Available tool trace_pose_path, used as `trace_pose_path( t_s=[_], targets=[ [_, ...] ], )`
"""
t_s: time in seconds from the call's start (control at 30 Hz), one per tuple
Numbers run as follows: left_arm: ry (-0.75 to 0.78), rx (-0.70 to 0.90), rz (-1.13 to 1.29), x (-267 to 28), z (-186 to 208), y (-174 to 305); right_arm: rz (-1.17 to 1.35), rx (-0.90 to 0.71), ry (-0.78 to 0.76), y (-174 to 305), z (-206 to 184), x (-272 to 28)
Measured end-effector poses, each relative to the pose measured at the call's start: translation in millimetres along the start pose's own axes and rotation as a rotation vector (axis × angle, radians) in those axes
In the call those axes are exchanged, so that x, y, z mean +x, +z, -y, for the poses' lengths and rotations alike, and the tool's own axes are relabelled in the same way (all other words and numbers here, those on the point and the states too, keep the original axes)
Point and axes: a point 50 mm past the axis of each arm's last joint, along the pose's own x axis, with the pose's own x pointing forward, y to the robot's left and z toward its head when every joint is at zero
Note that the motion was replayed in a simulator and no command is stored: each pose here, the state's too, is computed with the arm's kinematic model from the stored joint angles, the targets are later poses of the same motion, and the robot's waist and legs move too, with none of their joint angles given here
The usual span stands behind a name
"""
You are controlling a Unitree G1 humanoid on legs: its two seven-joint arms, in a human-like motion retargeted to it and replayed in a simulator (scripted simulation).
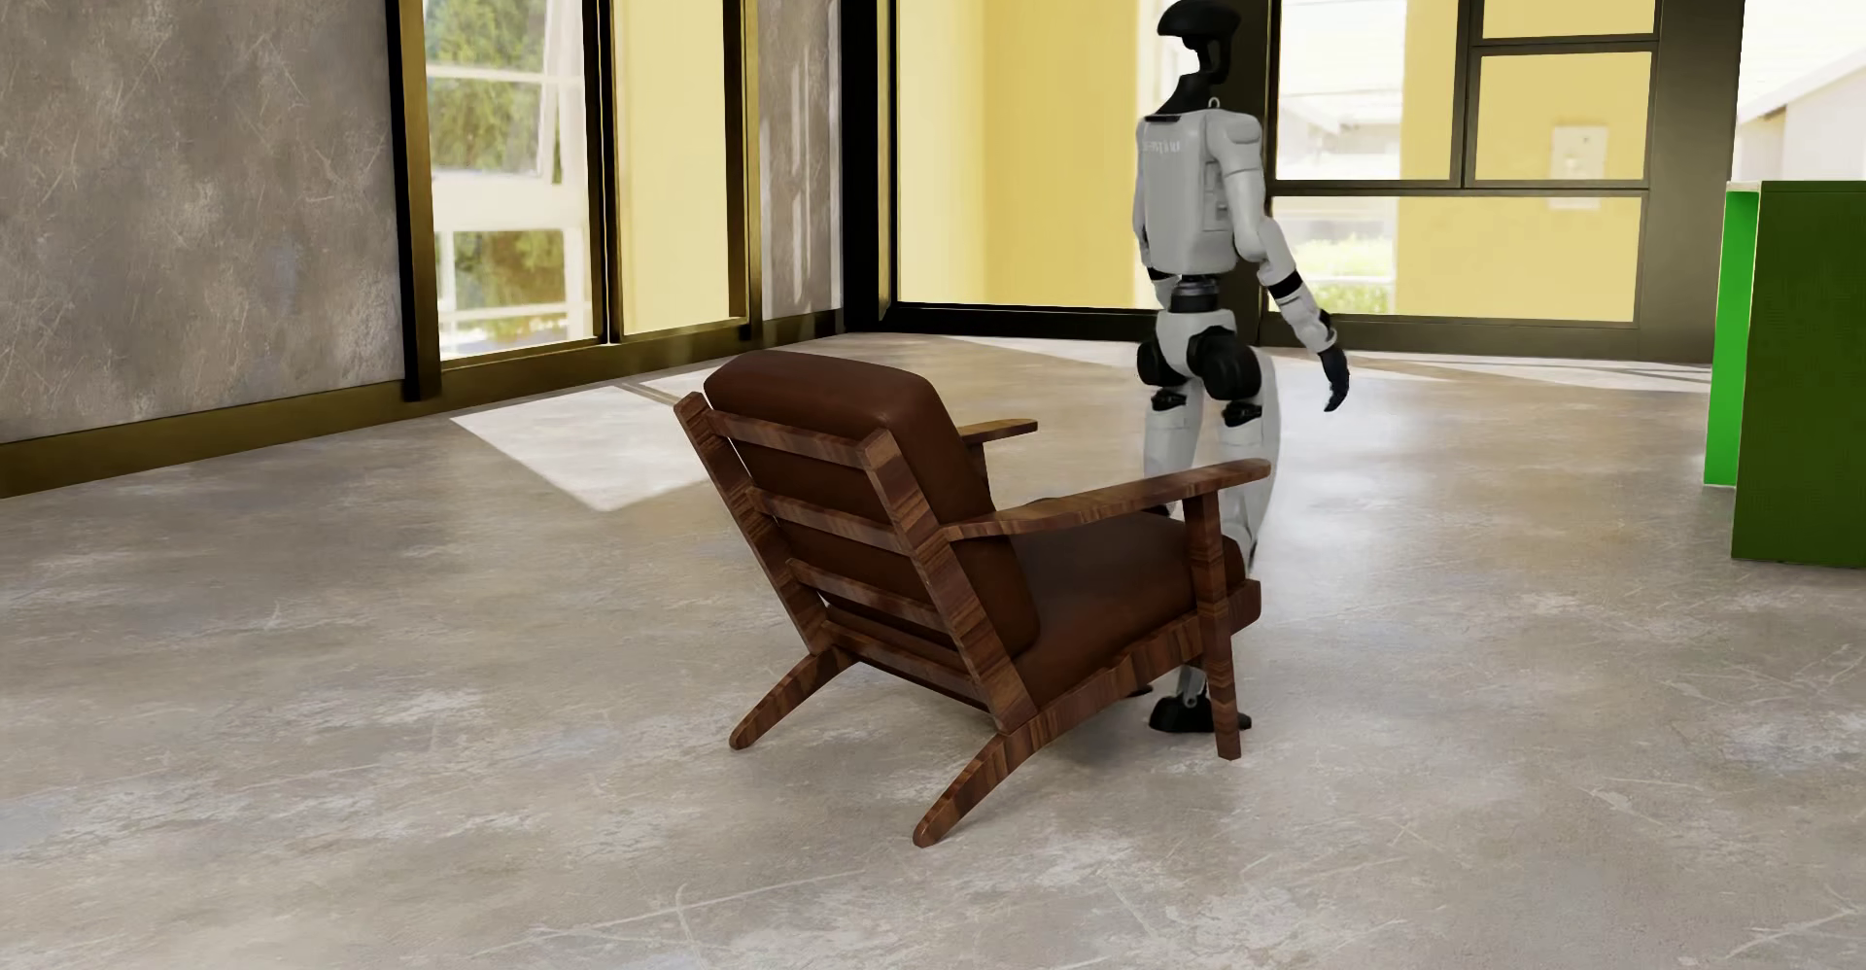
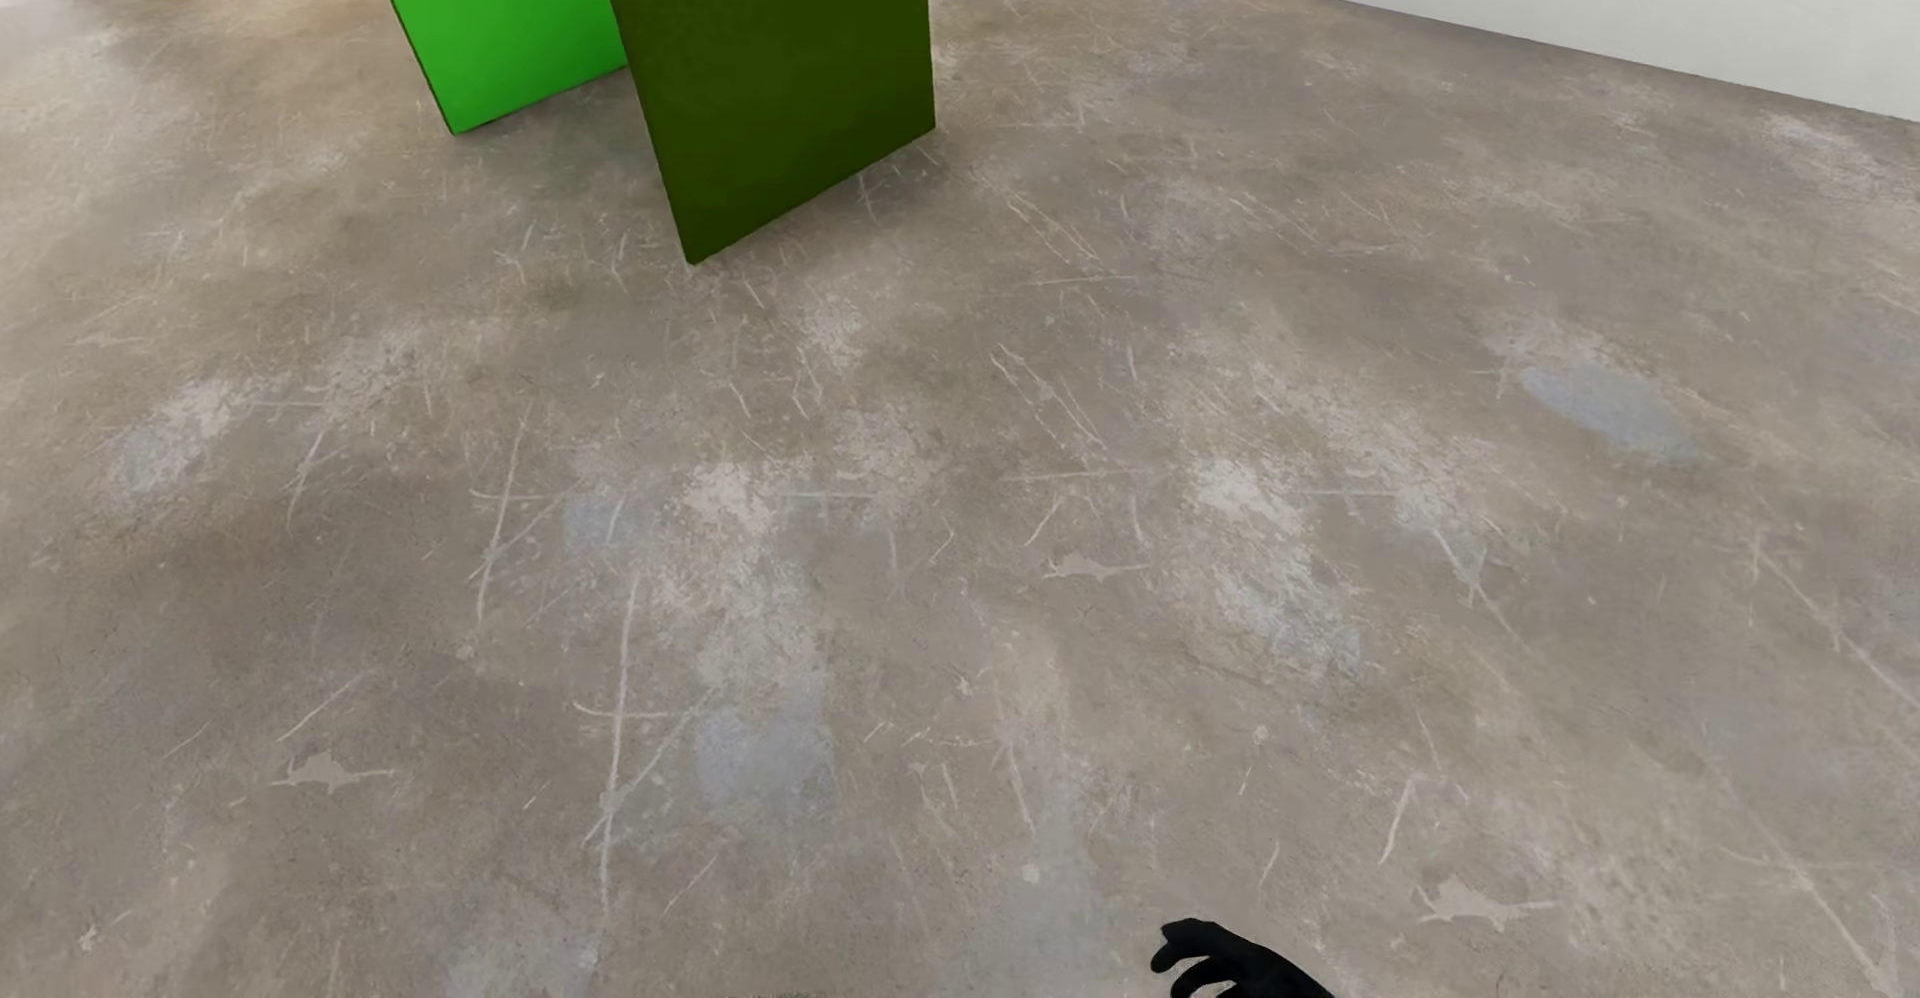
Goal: Get off of the chair
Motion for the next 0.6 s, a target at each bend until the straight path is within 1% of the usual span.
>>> trace_pose_path(
  t_s=[0.1, 0.3, 0.43, 0.53, 0.6],
  targets=[
    [0.005, 0.019, 0.003, 1.1, -1.6, 3.6, -0.065, 0.009, -0.052, -13.0, 12.3, -3.2],
    [0.015, 0.035, 0.084, 4.0, 1.1, 22.7, -0.256, 0.006, -0.146, -55.8, 38.4, -20.9],
    [0.027, 0.075, 0.093, 3.5, -12.9, 28.1, -0.269, 0.117, -0.221, -56.6, 36.9, -19.5],
    [0.094, 0.034, 0.074, 1.6, -26.5, 23.6, -0.196, 0.079, -0.155, -40.7, 28.0, -11.6],
    [0.125, 0.008, 0.027, -0.1, -30.5, 13.3, -0.172, 0.066, -0.092, -39.3, 12.7, -10.8]
  ],
)
